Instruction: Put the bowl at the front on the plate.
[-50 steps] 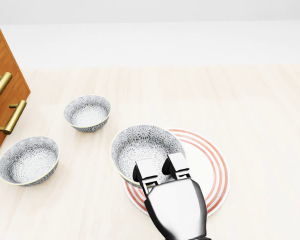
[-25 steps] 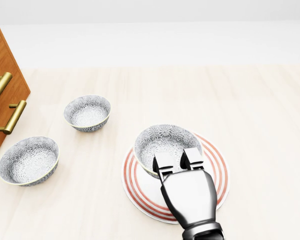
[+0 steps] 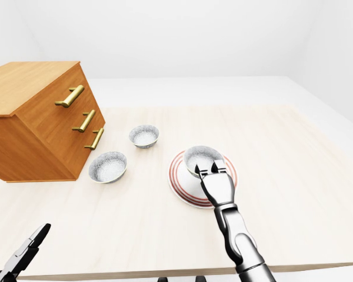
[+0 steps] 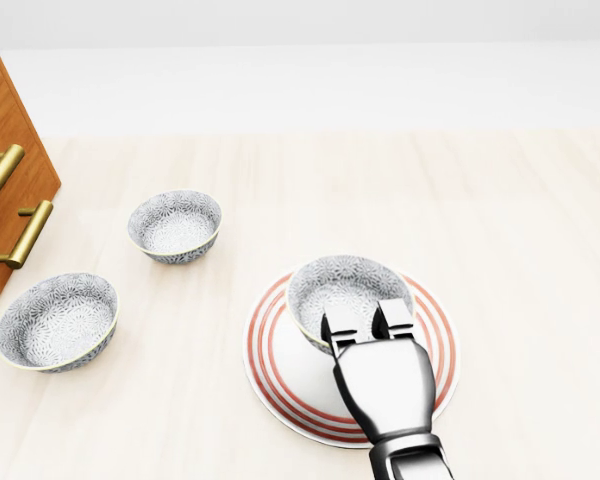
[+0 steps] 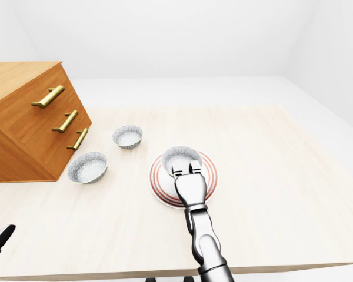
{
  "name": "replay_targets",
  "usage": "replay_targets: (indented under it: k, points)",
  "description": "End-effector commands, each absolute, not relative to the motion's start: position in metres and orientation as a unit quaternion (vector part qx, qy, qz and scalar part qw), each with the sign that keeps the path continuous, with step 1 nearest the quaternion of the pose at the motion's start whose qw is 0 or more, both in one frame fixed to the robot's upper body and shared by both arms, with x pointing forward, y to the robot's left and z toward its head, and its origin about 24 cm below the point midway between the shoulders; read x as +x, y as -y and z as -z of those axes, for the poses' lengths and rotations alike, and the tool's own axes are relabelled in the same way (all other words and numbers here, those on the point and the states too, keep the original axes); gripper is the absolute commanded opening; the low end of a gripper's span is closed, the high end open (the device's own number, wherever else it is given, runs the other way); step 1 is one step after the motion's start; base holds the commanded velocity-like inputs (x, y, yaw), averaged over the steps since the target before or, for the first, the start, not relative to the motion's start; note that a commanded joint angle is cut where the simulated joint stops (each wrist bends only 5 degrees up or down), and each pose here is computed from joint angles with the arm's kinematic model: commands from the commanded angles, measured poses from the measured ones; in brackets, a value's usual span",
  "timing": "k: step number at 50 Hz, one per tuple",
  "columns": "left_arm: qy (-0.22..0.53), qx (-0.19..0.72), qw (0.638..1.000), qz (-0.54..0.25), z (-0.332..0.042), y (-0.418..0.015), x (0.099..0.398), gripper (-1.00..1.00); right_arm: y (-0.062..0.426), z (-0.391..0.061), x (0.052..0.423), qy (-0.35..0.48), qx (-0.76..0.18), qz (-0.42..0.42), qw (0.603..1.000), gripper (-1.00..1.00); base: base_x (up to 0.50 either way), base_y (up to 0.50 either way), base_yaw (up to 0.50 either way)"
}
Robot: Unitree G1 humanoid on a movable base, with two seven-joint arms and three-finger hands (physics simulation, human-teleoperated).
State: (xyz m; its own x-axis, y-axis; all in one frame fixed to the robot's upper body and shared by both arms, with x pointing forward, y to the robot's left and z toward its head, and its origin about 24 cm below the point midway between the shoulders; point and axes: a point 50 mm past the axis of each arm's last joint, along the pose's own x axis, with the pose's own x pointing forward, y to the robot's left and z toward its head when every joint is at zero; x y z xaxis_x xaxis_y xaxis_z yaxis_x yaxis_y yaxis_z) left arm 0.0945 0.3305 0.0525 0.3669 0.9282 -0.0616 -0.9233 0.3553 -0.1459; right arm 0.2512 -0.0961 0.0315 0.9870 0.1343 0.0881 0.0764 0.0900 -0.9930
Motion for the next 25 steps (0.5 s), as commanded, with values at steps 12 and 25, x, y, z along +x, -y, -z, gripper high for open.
replay_targets:
  k: [12,25]
  points:
    - [0.013,-0.078,0.823,-0.562,-0.051,-0.33,0.095,1.0,0.097,-0.01,0.256,0.087,-0.677,-0.007,0.731,-1.0,0.0,0.0,0.0]
    - [0.016,-0.077,0.824,-0.562,-0.053,-0.331,0.095,1.0,0.096,-0.007,0.259,0.083,-0.679,-0.012,0.729,-1.0,0.0,0.0,0.0]
